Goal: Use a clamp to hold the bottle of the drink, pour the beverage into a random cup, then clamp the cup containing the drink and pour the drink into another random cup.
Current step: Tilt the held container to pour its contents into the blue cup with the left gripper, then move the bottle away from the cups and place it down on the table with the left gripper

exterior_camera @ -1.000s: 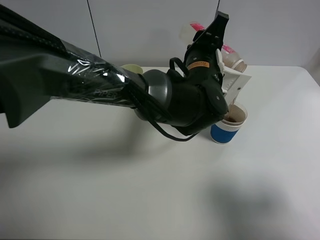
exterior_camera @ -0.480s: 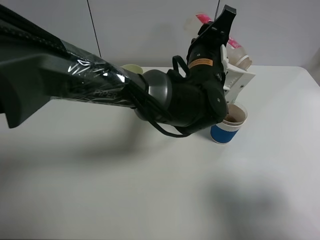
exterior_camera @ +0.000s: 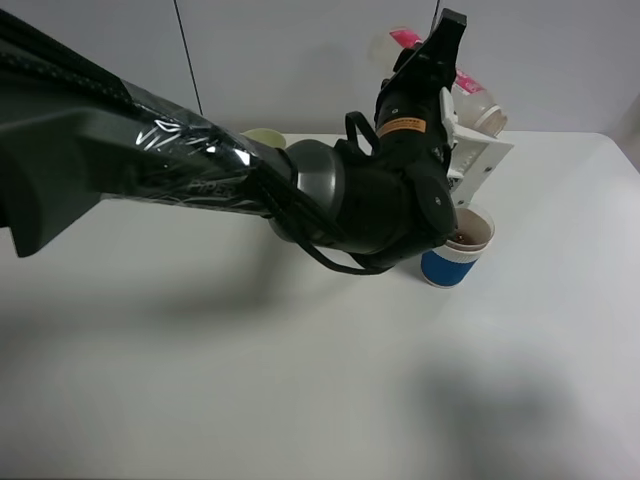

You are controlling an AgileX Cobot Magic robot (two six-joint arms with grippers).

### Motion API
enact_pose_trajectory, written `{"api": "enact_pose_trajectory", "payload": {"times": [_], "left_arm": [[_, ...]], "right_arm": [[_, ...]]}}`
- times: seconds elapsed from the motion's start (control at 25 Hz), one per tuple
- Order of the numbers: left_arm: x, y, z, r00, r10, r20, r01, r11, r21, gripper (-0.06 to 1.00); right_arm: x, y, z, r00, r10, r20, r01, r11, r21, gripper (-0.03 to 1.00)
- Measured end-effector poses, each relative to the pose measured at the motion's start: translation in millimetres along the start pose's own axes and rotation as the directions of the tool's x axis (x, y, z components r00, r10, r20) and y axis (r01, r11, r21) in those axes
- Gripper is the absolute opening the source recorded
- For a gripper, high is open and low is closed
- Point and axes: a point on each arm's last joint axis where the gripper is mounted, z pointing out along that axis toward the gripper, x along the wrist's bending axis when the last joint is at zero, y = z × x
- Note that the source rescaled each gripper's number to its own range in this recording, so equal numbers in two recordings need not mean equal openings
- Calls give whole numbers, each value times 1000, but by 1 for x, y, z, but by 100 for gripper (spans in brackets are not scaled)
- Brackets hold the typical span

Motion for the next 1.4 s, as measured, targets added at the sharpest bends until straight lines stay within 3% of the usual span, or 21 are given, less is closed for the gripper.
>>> {"api": "enact_pose_trajectory", "payload": {"times": [0.16,0.44,0.6,0.84,0.92,0.96,1.08,1.12,1.16,1.2,1.4], "left_arm": [[-1,1,-3,987,-128,100,130,992,-11,2],[4,-3,-6,907,-351,235,355,935,25,2],[10,-8,-11,862,-409,298,420,907,31,2],[8,-20,-24,822,-426,377,454,891,16,2],[10,-28,-30,791,-464,398,497,867,23,2],[12,-35,-36,760,-507,407,539,841,41,2],[16,-50,-45,703,-581,410,607,791,80,2],[16,-50,-45,703,-581,410,607,791,80,2],[15,-54,-48,683,-602,413,625,775,94,2],[16,-64,-55,647,-638,418,659,743,114,2],[12,-90,-74,536,-737,413,738,646,194,2]], "right_arm": [[0,0,0,1000,0,0,0,1000,0,80],[0,0,0,1000,0,0,0,1000,0,80],[0,0,0,1000,0,0,0,1000,0,80],[0,0,0,1000,0,0,0,1000,0,80],[0,0,0,1000,0,0,0,1000,0,80],[0,0,0,1000,0,0,0,1000,0,80],[0,0,0,1000,0,0,0,1000,0,80],[0,0,0,1000,0,0,0,1000,0,80],[0,0,0,1000,0,0,0,1000,0,80],[0,0,0,1000,0,0,0,1000,0,80],[0,0,0,1000,0,0,0,1000,0,80]]}}
